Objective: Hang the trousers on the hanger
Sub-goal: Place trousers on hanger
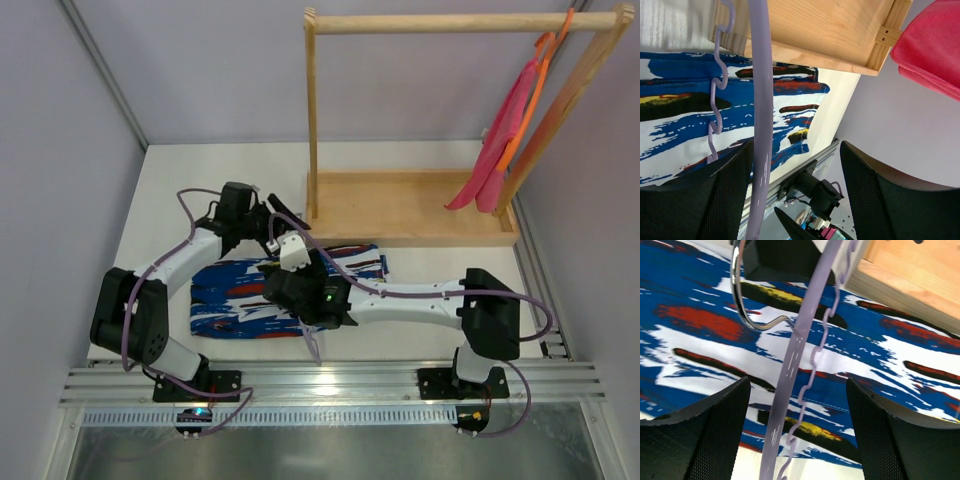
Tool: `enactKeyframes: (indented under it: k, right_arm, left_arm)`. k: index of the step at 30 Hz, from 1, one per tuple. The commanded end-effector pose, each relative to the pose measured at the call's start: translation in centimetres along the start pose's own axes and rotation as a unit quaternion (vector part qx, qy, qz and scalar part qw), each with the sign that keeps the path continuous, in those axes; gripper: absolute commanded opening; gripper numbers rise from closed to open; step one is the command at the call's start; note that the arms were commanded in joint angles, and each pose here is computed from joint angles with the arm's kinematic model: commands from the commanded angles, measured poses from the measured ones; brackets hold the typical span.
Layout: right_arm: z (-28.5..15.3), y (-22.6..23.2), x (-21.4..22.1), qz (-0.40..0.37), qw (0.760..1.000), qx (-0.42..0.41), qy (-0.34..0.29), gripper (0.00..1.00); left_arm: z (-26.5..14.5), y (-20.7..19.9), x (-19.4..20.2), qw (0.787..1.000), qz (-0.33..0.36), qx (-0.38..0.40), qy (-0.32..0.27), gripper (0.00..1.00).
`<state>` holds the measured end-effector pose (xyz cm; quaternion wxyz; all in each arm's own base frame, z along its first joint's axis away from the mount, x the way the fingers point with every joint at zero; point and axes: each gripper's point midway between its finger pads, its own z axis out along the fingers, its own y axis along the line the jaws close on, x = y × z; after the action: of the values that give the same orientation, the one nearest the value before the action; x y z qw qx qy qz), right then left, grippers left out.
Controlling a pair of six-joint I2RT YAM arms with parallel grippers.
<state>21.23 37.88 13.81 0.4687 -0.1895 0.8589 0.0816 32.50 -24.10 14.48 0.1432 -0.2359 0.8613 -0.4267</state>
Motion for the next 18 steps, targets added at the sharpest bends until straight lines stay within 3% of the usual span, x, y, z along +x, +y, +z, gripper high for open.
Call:
enactKeyframes:
  k: [1,7,14,18]
  right_arm:
    - [-0.2,-2.0,-1.3,-0.016,0.997,0.078,-0.018,0.8]
    - [0.7,-1.6,-1.0,-0.042,0.994,0.102,-0.014,0.72]
    - [1.1,-1.4,-0.6,-0.048,0.993,0.111,-0.009,0.4]
    - [0.7,-1.9,-0.6,-0.029,0.993,0.114,-0.014,0.31]
  left_arm:
    - [-0.1,-1.1,-0.4,1.0,0.0,0.001,-0.011,0.7]
    - [0.0,-1.0,-0.3,1.0,-0.004,-0.005,-0.014,0.7]
    - [0.4,-0.9,0.0,1.0,-0.003,-0.011,-0.016,0.7]
    - [0.5,-0.7,-0.1,1.0,-0.004,-0.015,-0.018,0.7]
